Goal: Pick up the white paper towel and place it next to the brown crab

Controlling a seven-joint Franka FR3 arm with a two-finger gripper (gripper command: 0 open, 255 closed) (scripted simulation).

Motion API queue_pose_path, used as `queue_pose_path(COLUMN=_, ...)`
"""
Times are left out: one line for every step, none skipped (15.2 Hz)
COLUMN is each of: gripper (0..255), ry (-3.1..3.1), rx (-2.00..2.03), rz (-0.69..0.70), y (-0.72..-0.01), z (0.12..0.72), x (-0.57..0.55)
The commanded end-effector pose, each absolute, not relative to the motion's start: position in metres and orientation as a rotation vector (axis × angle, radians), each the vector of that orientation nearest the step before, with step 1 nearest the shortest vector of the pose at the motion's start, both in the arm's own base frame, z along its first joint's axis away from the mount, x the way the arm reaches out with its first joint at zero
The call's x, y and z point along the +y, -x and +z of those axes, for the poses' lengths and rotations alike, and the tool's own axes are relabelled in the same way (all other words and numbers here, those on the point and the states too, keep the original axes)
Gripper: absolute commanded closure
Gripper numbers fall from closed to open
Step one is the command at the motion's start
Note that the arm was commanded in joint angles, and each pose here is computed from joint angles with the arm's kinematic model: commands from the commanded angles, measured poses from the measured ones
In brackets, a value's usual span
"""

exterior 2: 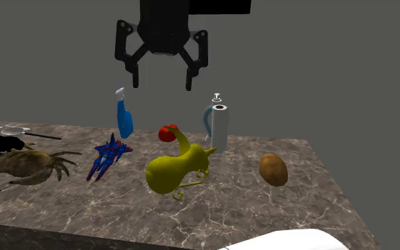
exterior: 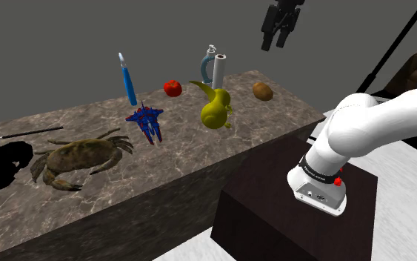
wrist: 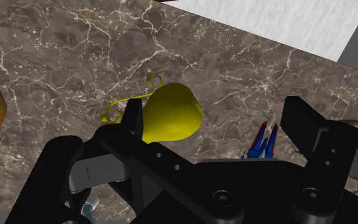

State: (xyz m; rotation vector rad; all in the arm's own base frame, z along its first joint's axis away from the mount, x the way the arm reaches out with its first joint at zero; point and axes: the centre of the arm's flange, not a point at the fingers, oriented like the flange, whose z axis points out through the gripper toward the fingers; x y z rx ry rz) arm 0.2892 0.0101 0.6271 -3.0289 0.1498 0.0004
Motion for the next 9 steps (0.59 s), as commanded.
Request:
queue_pose_path(gripper=0, ry=3.029, rx=0.150, rz=0.000, y=-0.289, z=0.627, x=0.010)
queue_pose_path(gripper=0, ry=3.032, rx=0.164, rz=0.000, y=-0.300, z=0.622, x=0.005)
queue_pose_path(gripper=0, ry=3.035, rx=0.178, rz=-0.001, y=-0.311, z=0.617, x=0.000)
queue_pose_path(gripper=0, ry=3.038, rx=0.192, rz=-0.002, y=-0.321, z=0.612, x=-0.005)
queue_pose_path(gripper=0, ry=3.041, rx=0.207, rz=-0.003, y=-0.332, z=0.607, x=-0.010)
queue_pose_path(gripper=0, ry=3.043, rx=0.221, rz=-0.004, y=-0.342, z=0.602, x=-0.015)
queue_pose_path(gripper=0, ry=3.046, rx=0.235, rz=-0.005, y=-0.353, z=0.597, x=-0.020)
queue_pose_path(gripper=0, ry=3.049, rx=0.250, rz=-0.006, y=-0.363, z=0.592, x=-0.026)
queue_pose_path(gripper=0, ry=3.051, rx=0.264, rz=-0.007, y=-0.374, z=0.587, x=-0.032)
